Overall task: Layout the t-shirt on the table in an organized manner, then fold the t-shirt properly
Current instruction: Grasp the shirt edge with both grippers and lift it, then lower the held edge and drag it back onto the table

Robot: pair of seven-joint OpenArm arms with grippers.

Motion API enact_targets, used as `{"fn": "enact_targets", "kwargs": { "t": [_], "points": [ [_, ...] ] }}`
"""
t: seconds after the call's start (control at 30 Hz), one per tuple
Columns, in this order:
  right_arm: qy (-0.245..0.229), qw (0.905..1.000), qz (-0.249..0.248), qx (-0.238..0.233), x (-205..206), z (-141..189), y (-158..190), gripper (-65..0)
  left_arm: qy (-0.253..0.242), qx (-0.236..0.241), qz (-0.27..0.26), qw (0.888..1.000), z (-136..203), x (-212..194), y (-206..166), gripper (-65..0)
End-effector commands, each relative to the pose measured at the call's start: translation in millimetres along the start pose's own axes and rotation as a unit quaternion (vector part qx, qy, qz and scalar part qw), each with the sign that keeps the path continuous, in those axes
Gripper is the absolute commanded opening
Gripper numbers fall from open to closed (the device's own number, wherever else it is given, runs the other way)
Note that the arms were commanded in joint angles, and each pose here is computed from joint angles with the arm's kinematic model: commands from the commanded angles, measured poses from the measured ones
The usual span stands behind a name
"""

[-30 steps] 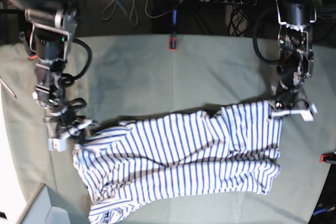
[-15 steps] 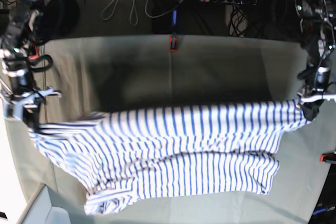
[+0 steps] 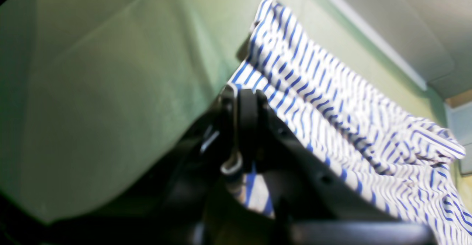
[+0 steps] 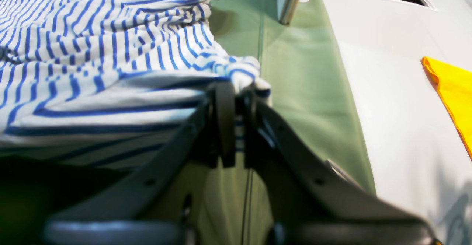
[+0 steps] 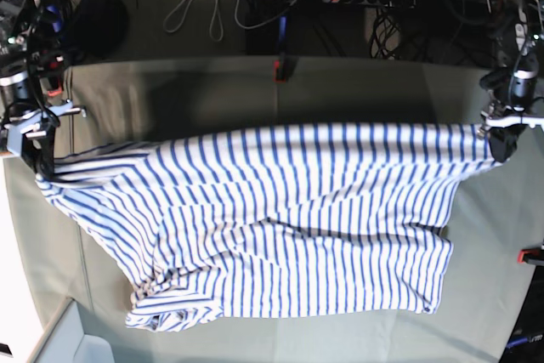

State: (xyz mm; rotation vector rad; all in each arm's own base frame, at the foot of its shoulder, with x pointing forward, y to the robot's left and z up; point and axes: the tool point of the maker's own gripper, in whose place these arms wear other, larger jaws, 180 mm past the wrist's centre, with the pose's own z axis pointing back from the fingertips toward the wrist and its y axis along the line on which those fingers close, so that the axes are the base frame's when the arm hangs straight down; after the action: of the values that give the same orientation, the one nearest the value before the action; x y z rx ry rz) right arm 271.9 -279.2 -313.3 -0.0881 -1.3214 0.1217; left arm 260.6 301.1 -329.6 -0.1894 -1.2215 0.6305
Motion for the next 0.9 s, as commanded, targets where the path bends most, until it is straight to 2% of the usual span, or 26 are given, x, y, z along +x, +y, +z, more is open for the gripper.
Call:
{"fn": "enact_targets", "kwargs": {
  "t": [0.0, 0.07, 0.13, 0.23, 0.37, 0.5, 0.6, 0.73, 0.87],
  "points": [
    [-0.037, 0.9993, 0.003, 0.007, 21, -4, -1, -65.0, -0.029, -0.011, -0.006, 0.999, -2, 18, -6, -64.8],
    [-0.054, 0.9983, -0.004, 0.024, 31, -23, 10, -65.0, -0.043, -0.022, -0.006, 0.999, -10, 27, -16, -64.8],
    [-0.046, 0.9983, -0.001, 0.034, 30, -42, 12, -65.0, -0.049, -0.032, 0.0, 0.998, -23, 31, -26, -64.8],
    [-0.015, 0.9981, 0.004, 0.06, 17, -84, 28, -65.0, -0.045, -0.047, 0.008, 0.998, -47, 29, -41, -64.8],
    [0.029, 0.9978, 0.013, 0.059, 3, -133, 27, -65.0, -0.032, -0.05, 0.024, 0.998, -81, 22, -51, -64.8],
    [0.066, 0.9955, 0.024, 0.065, -4, -169, 28, -64.5, -0.018, -0.036, 0.037, 0.998, -107, 16, -47, -64.8],
    [0.087, 0.9933, 0.031, 0.07, -7, -184, 30, -54.7, -0.009, -0.02, 0.047, 0.999, -119, 11, -38, -64.8],
    [0.092, 0.9925, 0.042, 0.07, -7, -188, 28, -37.3, -0.004, -0.01, 0.054, 0.999, -126, 9, -32, -64.6],
    [0.09, 0.9928, 0.042, 0.066, -5, -187, 23, -26.8, -0.004, -0.008, 0.046, 0.999, -127, 12, -28, -64.6]
  ]
}}
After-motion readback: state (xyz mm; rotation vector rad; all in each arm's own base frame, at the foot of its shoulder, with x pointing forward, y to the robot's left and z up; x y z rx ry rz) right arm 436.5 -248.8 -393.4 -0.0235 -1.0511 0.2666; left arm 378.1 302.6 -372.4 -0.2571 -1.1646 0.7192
